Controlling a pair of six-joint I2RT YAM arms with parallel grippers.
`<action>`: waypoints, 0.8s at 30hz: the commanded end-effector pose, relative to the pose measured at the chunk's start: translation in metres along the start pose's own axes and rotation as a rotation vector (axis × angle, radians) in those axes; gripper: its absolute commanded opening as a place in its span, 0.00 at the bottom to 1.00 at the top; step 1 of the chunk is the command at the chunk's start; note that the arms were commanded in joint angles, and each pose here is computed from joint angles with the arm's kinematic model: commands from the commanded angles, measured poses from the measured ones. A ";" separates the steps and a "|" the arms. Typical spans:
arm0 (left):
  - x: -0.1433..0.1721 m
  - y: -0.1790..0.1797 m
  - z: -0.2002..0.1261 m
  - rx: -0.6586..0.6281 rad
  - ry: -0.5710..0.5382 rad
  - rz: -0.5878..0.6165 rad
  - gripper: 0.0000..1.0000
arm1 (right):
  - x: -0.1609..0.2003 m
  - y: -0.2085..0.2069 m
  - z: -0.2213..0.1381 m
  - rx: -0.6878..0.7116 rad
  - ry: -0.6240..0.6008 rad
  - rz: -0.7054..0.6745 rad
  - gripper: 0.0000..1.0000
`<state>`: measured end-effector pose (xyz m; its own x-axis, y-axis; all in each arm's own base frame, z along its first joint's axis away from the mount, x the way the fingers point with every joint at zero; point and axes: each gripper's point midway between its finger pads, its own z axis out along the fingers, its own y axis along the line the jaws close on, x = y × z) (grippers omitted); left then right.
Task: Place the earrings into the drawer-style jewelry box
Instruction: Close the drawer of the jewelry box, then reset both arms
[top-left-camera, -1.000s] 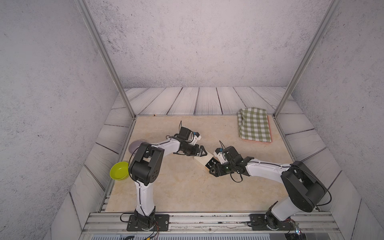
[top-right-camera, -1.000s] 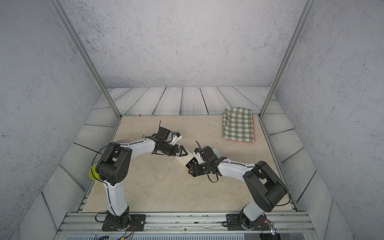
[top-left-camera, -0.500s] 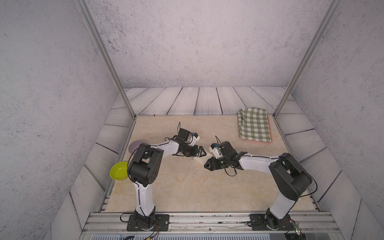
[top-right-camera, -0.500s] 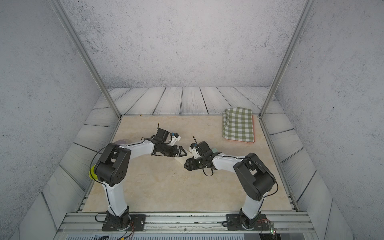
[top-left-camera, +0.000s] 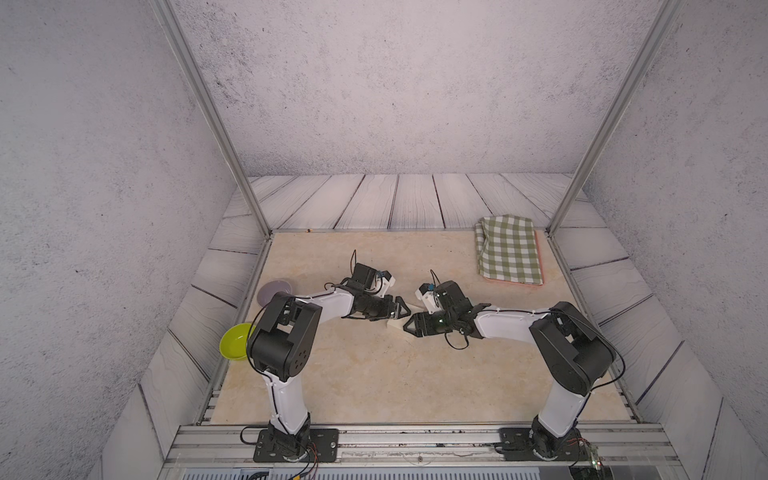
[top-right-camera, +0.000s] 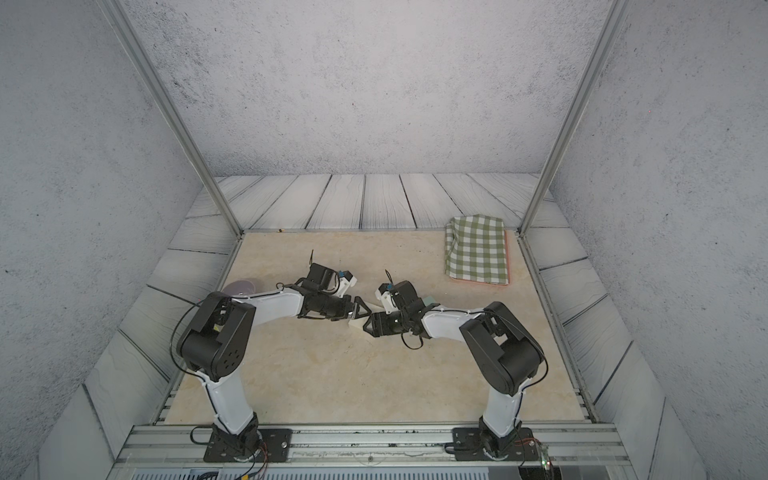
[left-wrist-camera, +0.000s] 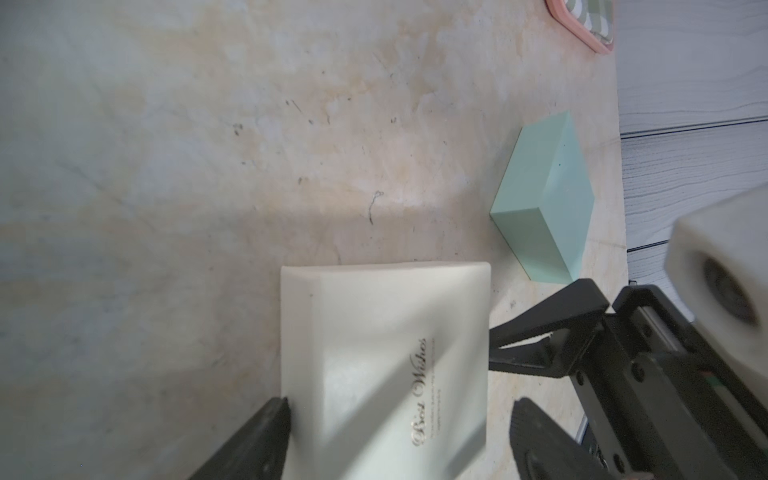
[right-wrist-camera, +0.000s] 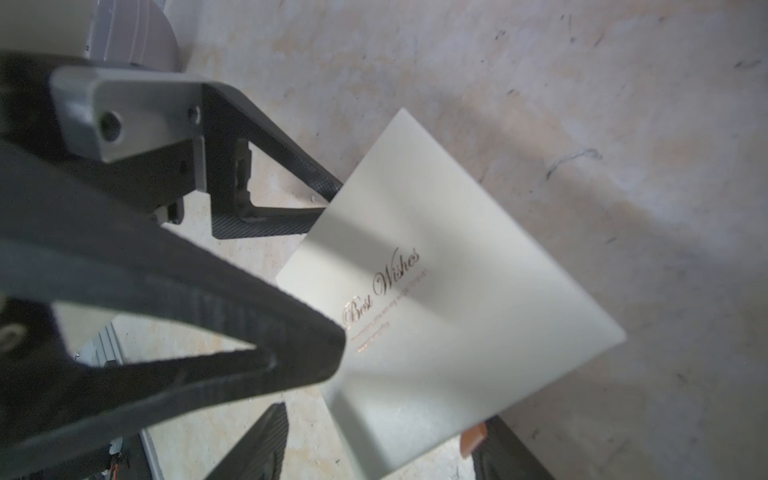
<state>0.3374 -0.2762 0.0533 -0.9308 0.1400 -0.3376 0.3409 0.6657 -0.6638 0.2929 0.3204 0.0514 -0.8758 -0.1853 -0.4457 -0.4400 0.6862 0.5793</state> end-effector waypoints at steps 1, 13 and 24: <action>0.010 -0.011 -0.009 0.005 0.021 0.004 0.86 | -0.015 0.012 -0.021 -0.018 -0.052 -0.035 0.74; -0.025 0.032 -0.175 -0.688 -0.421 0.282 0.99 | -0.076 -0.032 -0.211 0.616 -0.574 -0.339 0.99; -0.039 0.107 -0.216 -1.001 -0.544 0.457 0.84 | -0.072 -0.172 -0.269 1.046 -0.746 -0.302 0.99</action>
<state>0.3648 -0.0607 0.1314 -0.5390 0.2868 -0.7920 0.1435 0.9578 0.2491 0.3713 0.0420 0.1576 -0.3965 -0.2160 -0.8923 0.0078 0.9711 -0.2386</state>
